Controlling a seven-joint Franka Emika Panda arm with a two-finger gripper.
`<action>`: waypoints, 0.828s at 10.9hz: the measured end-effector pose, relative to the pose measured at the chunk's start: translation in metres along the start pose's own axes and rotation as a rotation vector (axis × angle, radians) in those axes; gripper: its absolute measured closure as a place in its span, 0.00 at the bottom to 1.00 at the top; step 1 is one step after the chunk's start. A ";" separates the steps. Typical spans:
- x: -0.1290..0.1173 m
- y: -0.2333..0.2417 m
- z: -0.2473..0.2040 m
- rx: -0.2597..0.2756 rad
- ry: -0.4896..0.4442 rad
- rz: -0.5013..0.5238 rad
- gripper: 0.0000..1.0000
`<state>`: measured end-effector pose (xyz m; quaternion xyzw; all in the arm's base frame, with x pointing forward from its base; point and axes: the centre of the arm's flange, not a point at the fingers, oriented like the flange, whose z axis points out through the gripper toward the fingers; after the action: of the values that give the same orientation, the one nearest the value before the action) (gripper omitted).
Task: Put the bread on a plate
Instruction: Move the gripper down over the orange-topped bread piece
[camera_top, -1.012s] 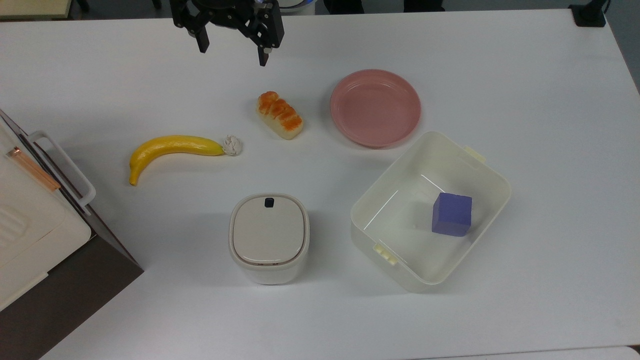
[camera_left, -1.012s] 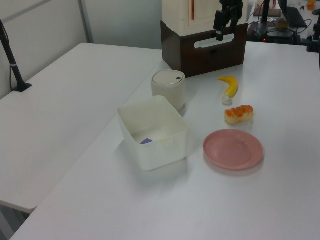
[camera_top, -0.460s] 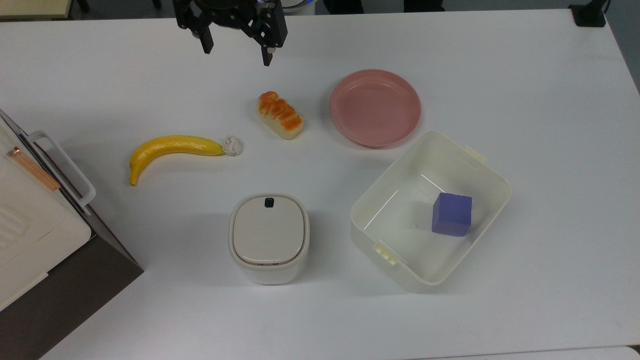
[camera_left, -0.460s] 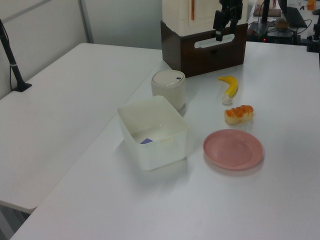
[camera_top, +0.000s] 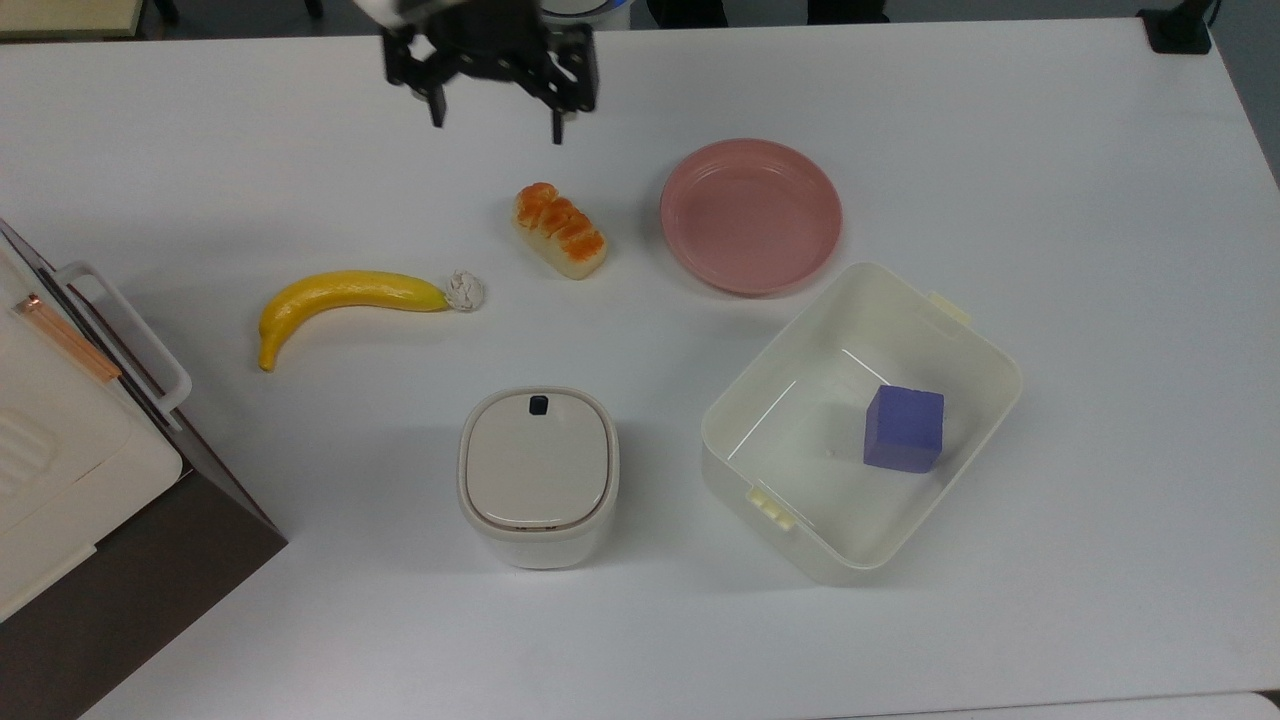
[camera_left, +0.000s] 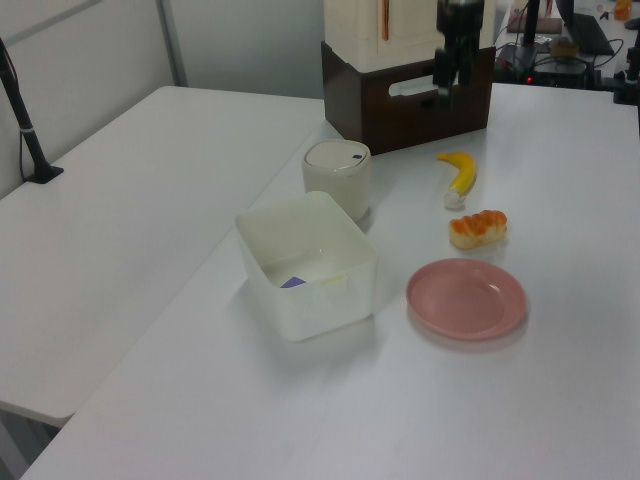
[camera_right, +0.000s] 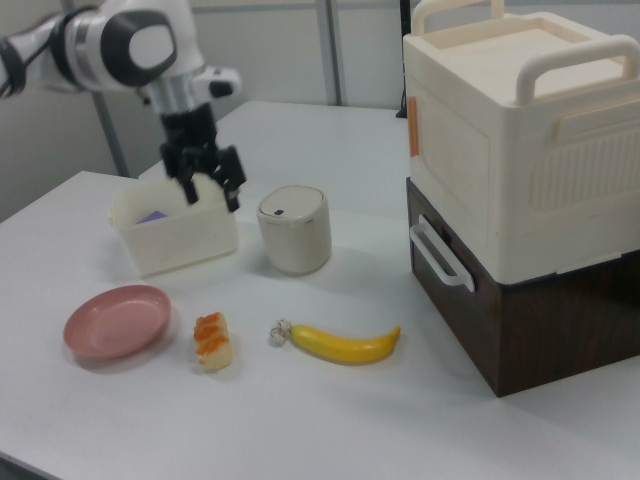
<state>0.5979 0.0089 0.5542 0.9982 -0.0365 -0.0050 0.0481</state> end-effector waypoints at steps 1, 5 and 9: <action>-0.008 -0.033 0.029 -0.065 -0.051 -0.080 0.00; -0.034 -0.079 0.105 -0.117 -0.164 -0.311 0.00; -0.033 -0.101 0.162 -0.180 -0.188 -0.503 0.00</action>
<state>0.5697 0.0958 0.3835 0.9628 0.2086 -0.1124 0.1301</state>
